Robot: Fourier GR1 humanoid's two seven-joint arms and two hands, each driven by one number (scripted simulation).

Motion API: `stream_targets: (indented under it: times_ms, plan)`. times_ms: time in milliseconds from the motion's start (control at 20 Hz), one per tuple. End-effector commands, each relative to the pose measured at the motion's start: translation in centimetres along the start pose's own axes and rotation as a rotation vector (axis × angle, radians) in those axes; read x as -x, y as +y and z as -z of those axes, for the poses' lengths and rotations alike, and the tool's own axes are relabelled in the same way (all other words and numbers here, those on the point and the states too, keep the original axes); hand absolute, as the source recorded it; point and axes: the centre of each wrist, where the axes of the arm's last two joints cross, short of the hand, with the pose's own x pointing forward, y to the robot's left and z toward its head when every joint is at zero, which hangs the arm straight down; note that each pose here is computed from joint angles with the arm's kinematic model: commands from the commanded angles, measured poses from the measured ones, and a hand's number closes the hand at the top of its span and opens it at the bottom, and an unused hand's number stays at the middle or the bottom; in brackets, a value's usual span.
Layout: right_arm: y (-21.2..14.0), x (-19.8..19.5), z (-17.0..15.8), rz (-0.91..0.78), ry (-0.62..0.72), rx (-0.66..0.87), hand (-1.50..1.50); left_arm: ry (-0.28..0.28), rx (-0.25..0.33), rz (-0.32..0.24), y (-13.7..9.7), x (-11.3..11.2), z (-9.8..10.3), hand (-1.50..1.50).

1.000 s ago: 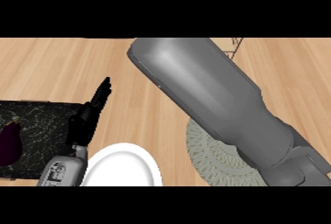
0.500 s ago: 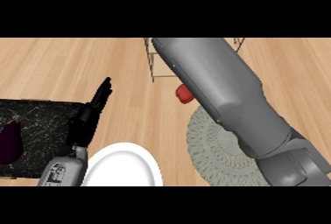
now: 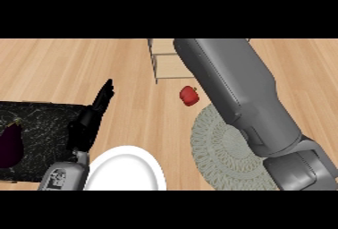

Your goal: Pick the can from the placemat and place it in the tiered shelf

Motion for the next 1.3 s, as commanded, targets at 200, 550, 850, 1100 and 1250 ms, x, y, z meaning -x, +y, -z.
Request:
stream_targets:
  times_ms: [200,550,850,1100,1250]
  plan:
    - [1.4,5.3,2.5,-0.207,0.134,0.023,1.5,0.009,0.006,-0.008,-0.4,-1.0,0.2,0.0]
    - [2.5,4.5,-0.2,-0.209,0.212,0.081,-1.5,0.013,-0.02,0.023,0.5,0.5,0.6,0.0]
    - [0.3,4.5,2.2,-0.034,0.251,0.121,-1.5,0.013,-0.005,0.013,-0.5,2.6,0.0,0.0]
    - [0.2,5.0,1.4,0.055,0.243,0.08,-1.5,0.014,-0.029,0.014,0.8,1.6,0.9,0.0]
    - [-1.5,1.9,2.2,0.124,0.225,0.044,-1.5,0.001,-0.011,-0.005,0.1,-1.9,1.4,0.0]
